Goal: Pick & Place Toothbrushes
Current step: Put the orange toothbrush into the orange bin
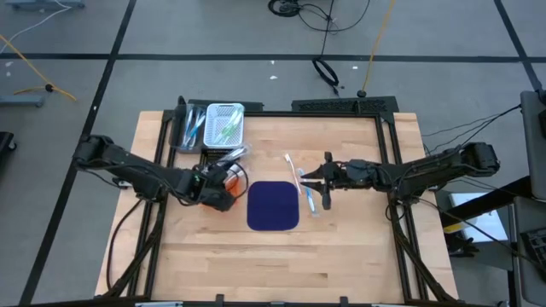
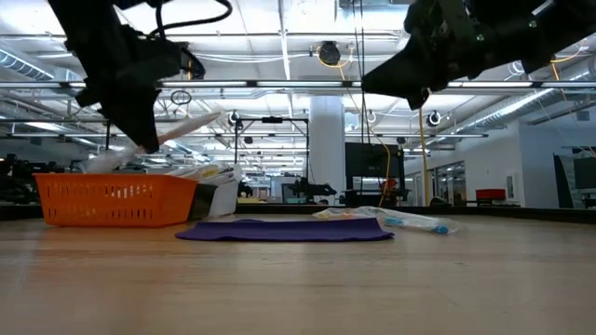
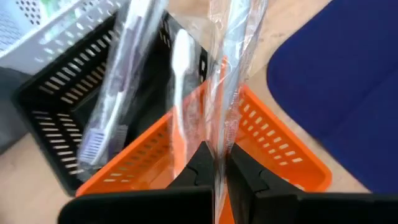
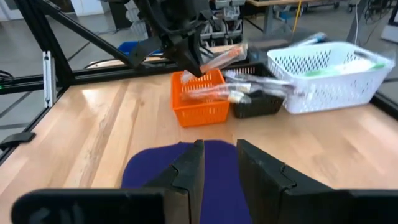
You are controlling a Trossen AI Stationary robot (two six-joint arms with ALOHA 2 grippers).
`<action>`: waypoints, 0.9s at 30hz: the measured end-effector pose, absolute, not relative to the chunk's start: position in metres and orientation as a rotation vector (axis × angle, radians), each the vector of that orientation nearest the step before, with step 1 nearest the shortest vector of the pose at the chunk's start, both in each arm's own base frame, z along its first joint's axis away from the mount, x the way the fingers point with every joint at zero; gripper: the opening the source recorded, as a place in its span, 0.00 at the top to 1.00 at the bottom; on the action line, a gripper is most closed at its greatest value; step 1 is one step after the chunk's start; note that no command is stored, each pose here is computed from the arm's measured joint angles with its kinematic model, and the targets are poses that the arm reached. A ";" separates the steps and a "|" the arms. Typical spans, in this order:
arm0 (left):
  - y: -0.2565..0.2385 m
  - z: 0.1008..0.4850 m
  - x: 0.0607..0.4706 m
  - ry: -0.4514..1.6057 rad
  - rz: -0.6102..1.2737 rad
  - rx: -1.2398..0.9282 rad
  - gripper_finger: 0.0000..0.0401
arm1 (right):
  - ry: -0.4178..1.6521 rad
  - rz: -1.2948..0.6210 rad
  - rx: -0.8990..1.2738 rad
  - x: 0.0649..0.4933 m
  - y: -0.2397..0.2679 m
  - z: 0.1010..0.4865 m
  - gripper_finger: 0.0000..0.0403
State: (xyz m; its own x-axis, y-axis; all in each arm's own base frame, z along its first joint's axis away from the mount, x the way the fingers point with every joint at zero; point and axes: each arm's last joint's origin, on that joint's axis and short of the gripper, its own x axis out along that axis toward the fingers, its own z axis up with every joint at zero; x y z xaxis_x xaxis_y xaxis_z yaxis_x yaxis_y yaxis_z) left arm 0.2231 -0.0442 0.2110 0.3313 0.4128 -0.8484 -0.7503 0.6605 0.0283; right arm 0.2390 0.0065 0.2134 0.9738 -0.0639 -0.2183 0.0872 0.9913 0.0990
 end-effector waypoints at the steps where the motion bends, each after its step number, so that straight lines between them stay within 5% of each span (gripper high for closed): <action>1: -0.045 0.208 0.225 0.973 0.791 -0.400 0.99 | 0.221 -0.077 0.114 0.238 0.006 0.212 0.78; 21: -0.045 0.175 0.235 1.123 0.877 -0.338 0.93 | 0.330 -0.100 0.245 0.225 0.009 0.183 0.78; 27: -0.045 0.175 0.235 1.137 0.864 -0.343 0.77 | 0.414 -0.153 0.292 0.217 0.008 0.167 0.78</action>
